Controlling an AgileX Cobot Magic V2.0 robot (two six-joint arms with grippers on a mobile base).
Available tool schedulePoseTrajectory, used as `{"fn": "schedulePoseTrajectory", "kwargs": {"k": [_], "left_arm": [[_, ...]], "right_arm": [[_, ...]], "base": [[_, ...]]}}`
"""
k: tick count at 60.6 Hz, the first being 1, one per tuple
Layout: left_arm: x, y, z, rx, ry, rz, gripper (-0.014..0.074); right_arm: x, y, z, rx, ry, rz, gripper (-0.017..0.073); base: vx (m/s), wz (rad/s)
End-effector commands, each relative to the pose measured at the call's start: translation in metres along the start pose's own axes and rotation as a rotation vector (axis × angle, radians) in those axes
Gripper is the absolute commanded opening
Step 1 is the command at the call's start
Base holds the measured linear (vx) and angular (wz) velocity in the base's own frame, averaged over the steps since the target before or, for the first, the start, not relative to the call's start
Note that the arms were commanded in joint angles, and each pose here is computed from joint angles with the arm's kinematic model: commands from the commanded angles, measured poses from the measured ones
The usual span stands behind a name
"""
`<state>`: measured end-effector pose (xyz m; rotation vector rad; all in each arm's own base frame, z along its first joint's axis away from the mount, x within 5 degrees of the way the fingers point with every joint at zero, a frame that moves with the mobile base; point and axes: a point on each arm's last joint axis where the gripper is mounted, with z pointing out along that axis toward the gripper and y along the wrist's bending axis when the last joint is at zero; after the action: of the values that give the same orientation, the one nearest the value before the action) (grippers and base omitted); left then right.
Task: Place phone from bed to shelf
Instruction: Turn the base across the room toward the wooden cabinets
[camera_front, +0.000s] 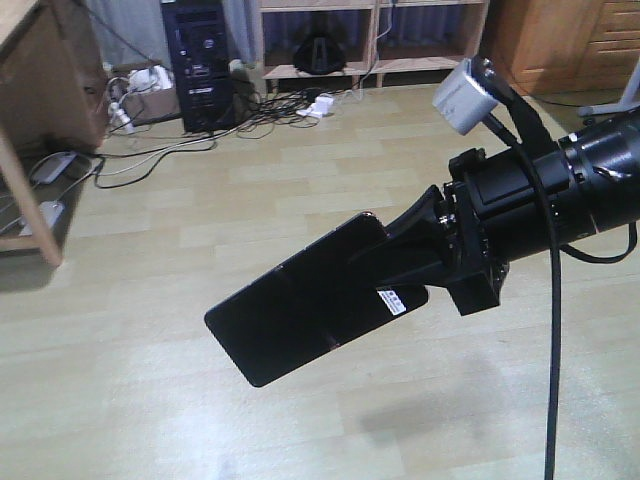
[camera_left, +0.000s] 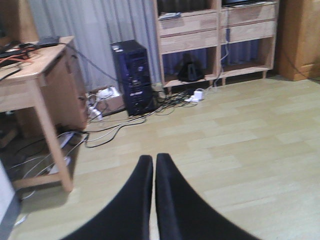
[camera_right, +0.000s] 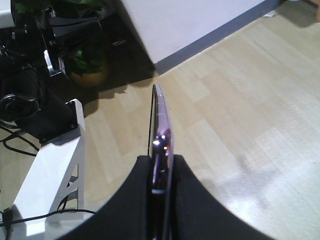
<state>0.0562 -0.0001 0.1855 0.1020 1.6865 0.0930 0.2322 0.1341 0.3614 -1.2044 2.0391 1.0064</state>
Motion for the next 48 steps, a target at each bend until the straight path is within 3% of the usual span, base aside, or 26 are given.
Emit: {"fn": "schedulePoseTrajectory", "kwargs": {"k": [1,48], "left_arm": [[-0.0144,0.0015,-0.003,-0.007,-0.107,-0.014,0.0001],[-0.0144,0.0015,-0.003,-0.007,-0.107,-0.014,0.0001]], "right_arm": [[-0.0113,0.0194,-0.0118,-0.065,-0.066,-0.031,-0.0002],[-0.0113,0.0194,-0.0118,-0.065,-0.066,-0.031,-0.0002]], "base": [[0.34,-0.28],[0.34,-0.28]]}}
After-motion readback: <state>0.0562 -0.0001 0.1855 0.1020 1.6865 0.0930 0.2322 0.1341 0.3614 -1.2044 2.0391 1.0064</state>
